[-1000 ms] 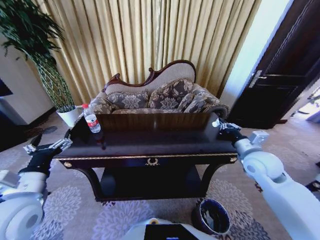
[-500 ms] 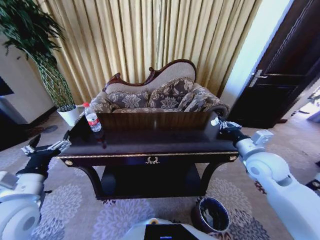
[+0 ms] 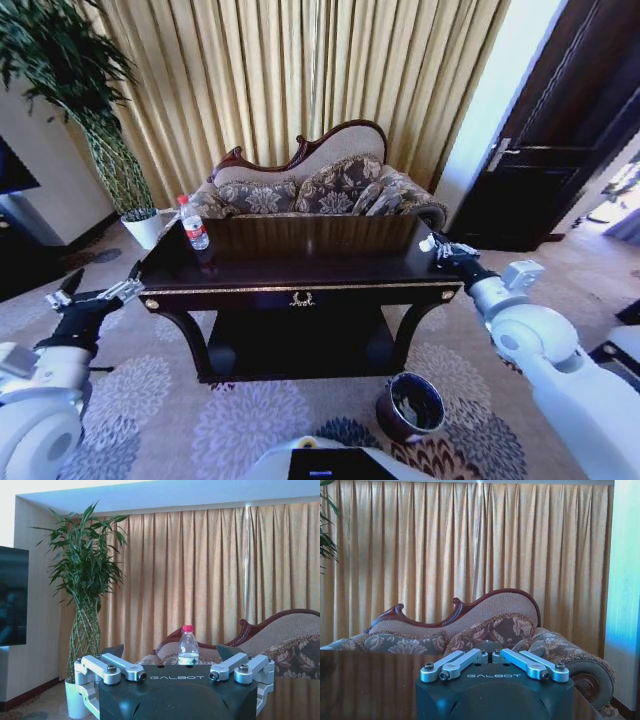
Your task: Move to the front of the table and place the trash on the table into the trash bin.
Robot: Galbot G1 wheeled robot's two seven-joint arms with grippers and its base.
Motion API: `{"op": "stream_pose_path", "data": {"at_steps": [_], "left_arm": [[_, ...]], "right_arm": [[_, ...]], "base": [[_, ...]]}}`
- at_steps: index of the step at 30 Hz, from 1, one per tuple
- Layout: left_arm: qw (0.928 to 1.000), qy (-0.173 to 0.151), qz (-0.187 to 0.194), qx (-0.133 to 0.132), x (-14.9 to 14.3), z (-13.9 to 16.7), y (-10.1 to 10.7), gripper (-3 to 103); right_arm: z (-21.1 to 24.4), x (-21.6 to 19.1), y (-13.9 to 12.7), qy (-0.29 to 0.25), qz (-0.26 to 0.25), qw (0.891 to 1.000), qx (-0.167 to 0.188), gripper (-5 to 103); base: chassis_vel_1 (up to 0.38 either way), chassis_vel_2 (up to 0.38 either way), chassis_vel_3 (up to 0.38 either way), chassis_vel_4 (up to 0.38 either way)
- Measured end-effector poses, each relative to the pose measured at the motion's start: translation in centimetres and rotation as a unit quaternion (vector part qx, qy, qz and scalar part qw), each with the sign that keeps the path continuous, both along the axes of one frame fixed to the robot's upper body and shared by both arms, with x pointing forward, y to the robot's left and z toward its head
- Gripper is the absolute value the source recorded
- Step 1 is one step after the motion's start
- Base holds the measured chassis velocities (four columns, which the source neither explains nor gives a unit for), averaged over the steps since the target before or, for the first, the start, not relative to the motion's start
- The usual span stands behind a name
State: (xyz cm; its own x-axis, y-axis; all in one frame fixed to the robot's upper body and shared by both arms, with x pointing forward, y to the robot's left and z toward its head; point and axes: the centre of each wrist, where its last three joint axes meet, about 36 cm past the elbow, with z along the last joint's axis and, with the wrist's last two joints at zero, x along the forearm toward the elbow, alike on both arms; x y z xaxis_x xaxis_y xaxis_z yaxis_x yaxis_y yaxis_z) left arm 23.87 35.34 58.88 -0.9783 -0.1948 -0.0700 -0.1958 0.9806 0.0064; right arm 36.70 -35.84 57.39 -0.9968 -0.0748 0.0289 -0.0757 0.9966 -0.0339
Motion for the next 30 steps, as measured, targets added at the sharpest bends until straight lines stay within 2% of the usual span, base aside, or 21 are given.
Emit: {"op": "stream_pose_path", "data": {"at_steps": [20,29,30], "left_arm": [[1.0000,-0.002,0.001,-0.003,-0.1,-0.1,0.0,100],[1.0000,0.000,0.003,-0.006,-0.1,-0.3,-0.1,100],[1.0000,0.000,0.003,-0.006,-0.1,-0.2,-0.1,100]], "right_arm": [[-0.3,-0.2,0.1,0.000,-0.001,1.000,-0.002,0],[-3.3,-0.3,0.5,0.030,-0.001,1.000,-0.002,0],[-5.1,-0.2,0.1,0.044,-0.006,0.999,-0.007,0]], "base": [[0.150,-0.156,-0.149,0.147],[0.041,-0.038,-0.039,0.032],[0.000,0.000,0.000,0.000]]}}
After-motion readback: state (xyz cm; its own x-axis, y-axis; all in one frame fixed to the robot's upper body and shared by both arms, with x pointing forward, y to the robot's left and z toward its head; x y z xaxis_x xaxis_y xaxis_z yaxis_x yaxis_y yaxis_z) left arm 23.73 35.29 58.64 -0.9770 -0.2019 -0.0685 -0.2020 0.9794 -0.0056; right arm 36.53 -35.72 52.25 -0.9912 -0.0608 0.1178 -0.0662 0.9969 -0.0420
